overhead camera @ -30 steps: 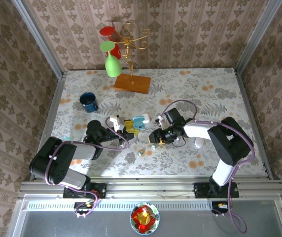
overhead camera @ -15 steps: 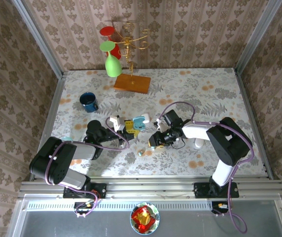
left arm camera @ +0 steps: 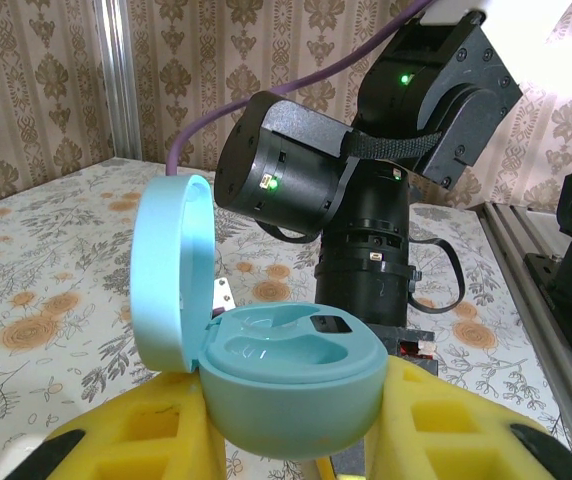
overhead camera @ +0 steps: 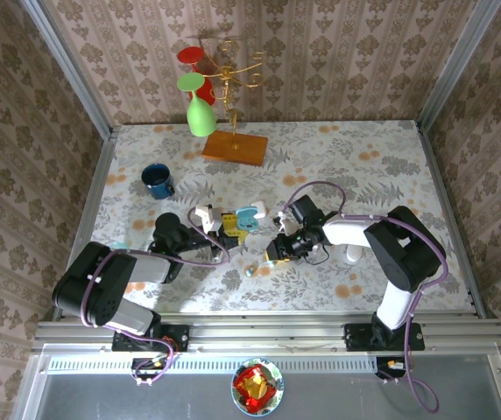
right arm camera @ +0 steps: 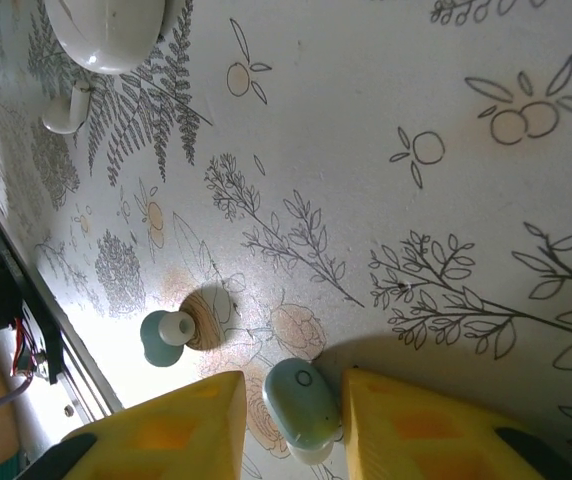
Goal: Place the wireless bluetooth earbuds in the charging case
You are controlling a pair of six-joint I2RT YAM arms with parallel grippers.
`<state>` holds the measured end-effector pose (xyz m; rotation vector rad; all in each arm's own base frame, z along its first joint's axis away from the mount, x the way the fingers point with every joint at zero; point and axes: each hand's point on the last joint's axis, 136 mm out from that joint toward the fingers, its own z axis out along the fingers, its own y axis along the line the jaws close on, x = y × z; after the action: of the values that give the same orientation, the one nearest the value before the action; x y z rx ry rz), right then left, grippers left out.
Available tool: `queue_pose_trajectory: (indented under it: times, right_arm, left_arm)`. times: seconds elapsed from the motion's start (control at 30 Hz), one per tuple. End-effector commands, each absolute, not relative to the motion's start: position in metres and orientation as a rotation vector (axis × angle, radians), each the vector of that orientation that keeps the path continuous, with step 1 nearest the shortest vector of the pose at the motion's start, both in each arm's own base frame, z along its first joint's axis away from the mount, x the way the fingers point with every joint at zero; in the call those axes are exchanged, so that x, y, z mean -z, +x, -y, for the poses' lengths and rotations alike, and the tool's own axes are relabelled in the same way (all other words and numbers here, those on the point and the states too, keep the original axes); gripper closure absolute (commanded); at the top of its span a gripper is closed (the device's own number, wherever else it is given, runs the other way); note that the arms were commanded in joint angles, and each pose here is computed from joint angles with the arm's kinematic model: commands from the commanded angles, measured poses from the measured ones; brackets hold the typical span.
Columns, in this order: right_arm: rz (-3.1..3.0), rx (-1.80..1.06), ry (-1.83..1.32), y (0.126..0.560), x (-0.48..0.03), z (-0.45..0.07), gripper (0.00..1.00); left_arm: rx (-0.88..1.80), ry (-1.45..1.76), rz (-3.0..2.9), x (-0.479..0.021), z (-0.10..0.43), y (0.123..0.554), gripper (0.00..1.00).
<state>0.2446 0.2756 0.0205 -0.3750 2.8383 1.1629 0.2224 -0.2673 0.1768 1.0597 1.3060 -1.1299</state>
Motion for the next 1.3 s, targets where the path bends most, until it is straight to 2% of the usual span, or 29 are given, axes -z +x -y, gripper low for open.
queue_pose_trajectory:
  times: [0.0,0.37,0.73,1.0,1.27]
  right_arm:
    - [-2.893,-1.173,-0.391,0.234,-0.012,-0.275,0.71]
    - [-2.902,-1.163,-0.444,0.228,-0.009,-0.278,0.70]
    - [-2.916,-1.043,-0.499,0.228,-0.008,-0.275,0.77]
    - [-2.776,-0.844,-0.419,0.260,-0.032,-0.263,0.80]
    - [-2.519,-0.467,-0.020,0.306,-0.067,-0.209,0.79]
  left_arm:
    - [1.139,1.087,-1.269,-0.180,0.269,0.219,0.73]
    - [1.143,1.087,-1.274,-0.178,0.269,0.220,0.73]
    - [1.149,1.087,-1.279,-0.177,0.270,0.220,0.73]
    - [1.135,1.082,-1.277,-0.178,0.269,0.221,0.73]
    - [1.125,1.077,-1.286,-0.175,0.269,0.223,0.73]
